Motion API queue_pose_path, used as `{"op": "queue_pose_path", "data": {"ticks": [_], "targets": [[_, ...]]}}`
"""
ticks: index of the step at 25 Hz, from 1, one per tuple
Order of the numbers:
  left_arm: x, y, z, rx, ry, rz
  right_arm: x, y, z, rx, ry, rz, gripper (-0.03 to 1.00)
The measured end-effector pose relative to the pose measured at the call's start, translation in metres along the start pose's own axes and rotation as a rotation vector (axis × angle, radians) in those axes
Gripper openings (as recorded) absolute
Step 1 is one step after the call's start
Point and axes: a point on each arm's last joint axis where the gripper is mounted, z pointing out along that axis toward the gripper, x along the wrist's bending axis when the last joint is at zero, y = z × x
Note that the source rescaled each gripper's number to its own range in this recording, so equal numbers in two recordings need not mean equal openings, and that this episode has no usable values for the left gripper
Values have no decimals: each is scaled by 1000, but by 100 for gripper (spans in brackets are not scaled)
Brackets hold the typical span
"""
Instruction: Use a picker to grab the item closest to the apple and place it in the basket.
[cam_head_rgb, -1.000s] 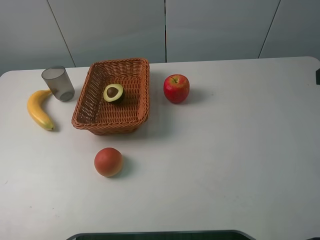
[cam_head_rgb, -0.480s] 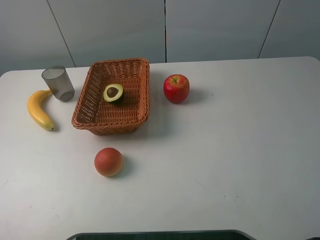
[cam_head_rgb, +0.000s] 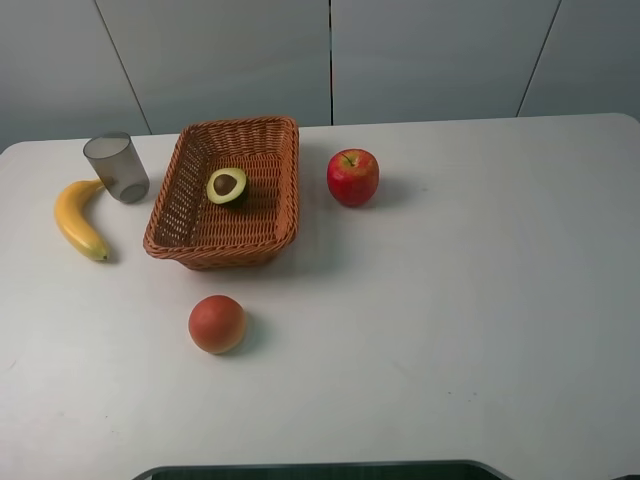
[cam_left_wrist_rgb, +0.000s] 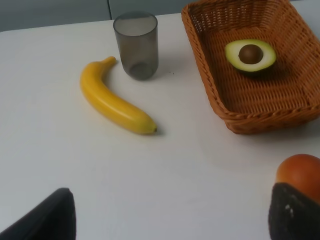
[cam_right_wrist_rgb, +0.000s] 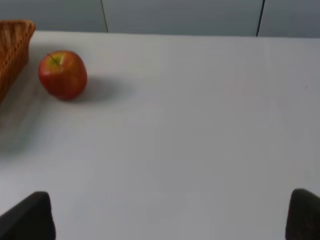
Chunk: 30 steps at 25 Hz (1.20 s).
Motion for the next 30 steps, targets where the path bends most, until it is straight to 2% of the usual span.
{"op": "queue_pose_path", "data": {"ticks": [7,30], "targets": [[0,0,0,0,0,0,-1,-4,9,7,1,-47,100],[0,0,0,0,0,0,-2,-4,10,-3,-18,-22,100]]}}
